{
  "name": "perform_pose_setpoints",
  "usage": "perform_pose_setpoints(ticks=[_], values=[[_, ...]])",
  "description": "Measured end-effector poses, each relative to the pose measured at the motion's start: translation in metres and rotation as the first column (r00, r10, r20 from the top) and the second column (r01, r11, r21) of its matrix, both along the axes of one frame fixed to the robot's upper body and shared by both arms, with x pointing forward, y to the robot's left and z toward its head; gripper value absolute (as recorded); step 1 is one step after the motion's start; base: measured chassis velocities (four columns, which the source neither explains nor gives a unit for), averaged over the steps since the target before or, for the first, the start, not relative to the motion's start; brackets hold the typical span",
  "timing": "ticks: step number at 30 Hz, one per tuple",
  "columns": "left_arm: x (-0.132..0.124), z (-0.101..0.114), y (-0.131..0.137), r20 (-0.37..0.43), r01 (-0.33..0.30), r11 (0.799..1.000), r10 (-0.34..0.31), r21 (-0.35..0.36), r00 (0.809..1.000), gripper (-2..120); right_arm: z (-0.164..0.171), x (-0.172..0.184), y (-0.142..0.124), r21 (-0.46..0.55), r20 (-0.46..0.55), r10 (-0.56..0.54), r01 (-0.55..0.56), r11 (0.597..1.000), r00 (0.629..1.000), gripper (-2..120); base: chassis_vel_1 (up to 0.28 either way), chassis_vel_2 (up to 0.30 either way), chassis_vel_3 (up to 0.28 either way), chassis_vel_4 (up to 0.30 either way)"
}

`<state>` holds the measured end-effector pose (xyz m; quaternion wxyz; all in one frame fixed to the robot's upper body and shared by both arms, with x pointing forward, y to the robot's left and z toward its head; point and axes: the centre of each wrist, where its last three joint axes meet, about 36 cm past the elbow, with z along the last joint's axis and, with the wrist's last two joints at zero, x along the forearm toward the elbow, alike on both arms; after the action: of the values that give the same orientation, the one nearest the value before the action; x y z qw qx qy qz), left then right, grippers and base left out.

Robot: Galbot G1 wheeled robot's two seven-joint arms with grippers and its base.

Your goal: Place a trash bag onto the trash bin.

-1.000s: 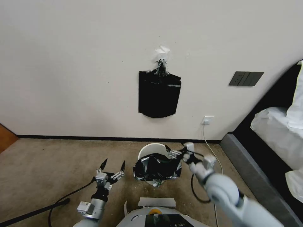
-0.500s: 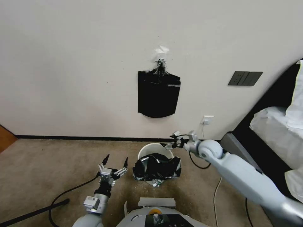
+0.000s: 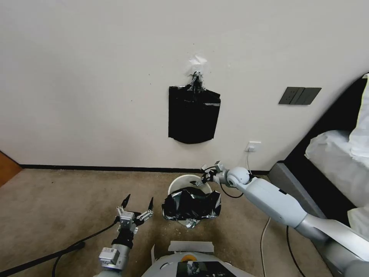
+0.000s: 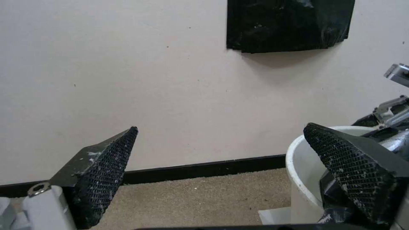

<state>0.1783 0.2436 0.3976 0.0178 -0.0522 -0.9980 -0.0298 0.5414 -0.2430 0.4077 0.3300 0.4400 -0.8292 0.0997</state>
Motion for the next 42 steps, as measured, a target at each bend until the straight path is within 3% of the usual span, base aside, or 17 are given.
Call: perform_pose_setpoints(ticks=[16, 23, 30, 34, 37, 38, 41, 42], values=[[-0.002, 0.001, -0.005, 0.001, -0.02, 1.0, 0.02, -0.022, 1.0, 100, -0.011, -0.004, 0.002, -0.009, 0.007, 0.015, -0.015, 1.0, 1.0, 11, 0.0, 0.0, 0.0, 0.0], [-0.002, 0.002, -0.007, 0.002, -0.021, 0.999, 0.021, -0.029, 1.0, 100, -0.008, -0.008, 0.001, 0.007, 0.001, -0.002, 0.002, 1.0, 1.0, 4, 0.0, 0.0, 0.0, 0.0], [0.001, 0.004, -0.004, 0.01, -0.024, 0.999, 0.024, -0.024, 1.0, 100, 0.023, -0.027, -0.002, 0.098, -0.063, -0.147, 0.153, 0.983, 0.987, 4, 0.0, 0.0, 0.0, 0.0], [0.003, 0.005, -0.004, 0.013, -0.026, 0.999, 0.027, -0.03, 1.0, 100, 0.037, -0.041, -0.003, 0.065, -0.078, -0.267, 0.272, 0.96, 0.961, 3, 0.0, 0.0, 0.0, 0.0], [0.005, 0.006, -0.005, 0.017, -0.023, 0.999, 0.023, -0.031, 1.0, 100, 0.046, -0.059, 0.004, 0.062, -0.146, -0.402, 0.414, 0.908, 0.904, 3, 0.0, 0.0, 0.0, 0.0], [0.005, 0.006, -0.005, 0.017, -0.023, 0.999, 0.023, -0.031, 1.0, 100, 0.046, -0.059, 0.004, 0.062, -0.146, -0.402, 0.414, 0.908, 0.904, 3, 0.0, 0.0, 0.0, 0.0], [0.006, 0.002, -0.006, 0.007, -0.022, 0.999, 0.023, -0.033, 1.0, 100, 0.049, -0.084, 0.011, 0.069, -0.179, -0.526, 0.544, 0.836, 0.831, 3, 0.0, 0.0, 0.0, 0.0], [0.006, 0.002, -0.006, 0.007, -0.022, 0.999, 0.023, -0.033, 1.0, 100, 0.049, -0.084, 0.011, 0.069, -0.179, -0.526, 0.544, 0.836, 0.831, 3, 0.0, 0.0, 0.0, 0.0]])
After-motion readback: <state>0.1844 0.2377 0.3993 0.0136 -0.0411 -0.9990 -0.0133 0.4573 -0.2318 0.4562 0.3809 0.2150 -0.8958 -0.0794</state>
